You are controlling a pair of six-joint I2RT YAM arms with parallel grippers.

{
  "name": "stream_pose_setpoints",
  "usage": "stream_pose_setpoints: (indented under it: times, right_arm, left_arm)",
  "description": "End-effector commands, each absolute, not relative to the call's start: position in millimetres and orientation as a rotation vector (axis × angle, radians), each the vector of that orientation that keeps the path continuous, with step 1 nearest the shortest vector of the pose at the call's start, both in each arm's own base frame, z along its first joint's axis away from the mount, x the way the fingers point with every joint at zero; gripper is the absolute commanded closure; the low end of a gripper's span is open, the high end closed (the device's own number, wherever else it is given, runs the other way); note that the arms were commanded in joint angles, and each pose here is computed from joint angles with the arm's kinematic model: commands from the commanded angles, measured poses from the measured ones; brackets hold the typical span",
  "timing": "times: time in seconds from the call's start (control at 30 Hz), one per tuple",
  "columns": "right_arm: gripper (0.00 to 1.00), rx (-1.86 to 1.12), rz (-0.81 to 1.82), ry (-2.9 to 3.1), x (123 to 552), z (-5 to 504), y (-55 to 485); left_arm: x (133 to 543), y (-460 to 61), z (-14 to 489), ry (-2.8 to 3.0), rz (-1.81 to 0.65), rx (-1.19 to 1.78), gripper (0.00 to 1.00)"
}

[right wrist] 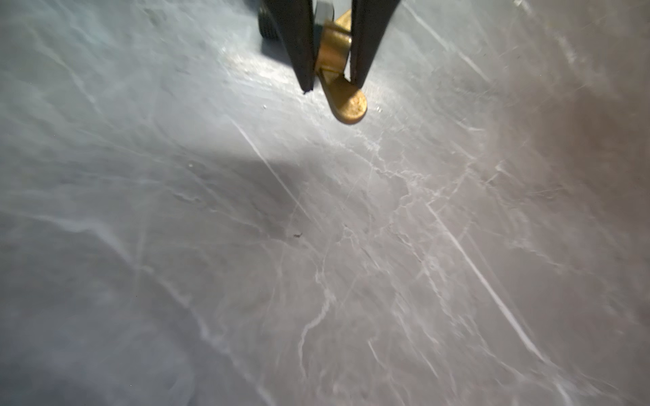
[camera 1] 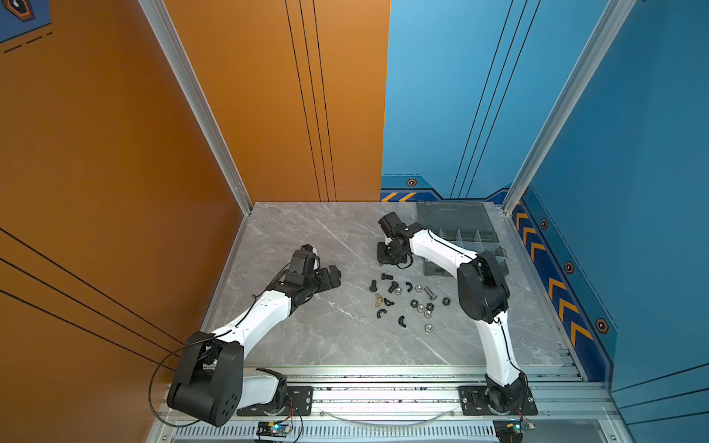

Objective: Sort the screws and nuts into containers
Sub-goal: Pick up the nut from the center of the table, then place the nut into the container.

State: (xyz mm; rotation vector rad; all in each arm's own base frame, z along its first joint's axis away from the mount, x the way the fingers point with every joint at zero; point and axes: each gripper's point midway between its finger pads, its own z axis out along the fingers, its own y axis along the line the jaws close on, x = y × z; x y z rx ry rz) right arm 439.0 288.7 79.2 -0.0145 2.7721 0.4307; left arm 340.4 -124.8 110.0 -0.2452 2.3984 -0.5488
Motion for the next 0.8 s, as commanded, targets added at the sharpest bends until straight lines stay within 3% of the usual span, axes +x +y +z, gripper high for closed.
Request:
stream_pose_setpoints:
  times: [0.0,0.37,0.77]
  right_arm:
    - [1.00,-0.008,0.478,2.708,441.8,115.4,264.6]
    - [1.00,0.192,0.256,2.672,463.7,134.1,136.6]
    - [1.00,0.231,-0.019,2.698,482.3,114.5,88.1]
  left_arm:
    - [347.1,-147.1,125.4,2.352,-0.685,-0.197,0.02]
    - [354.6,-193.7,138.8,2.307,-0.904,-0.088,0.02]
    - [358.7,-224.1,142.3,2.297,-1.053,-0.047,0.02]
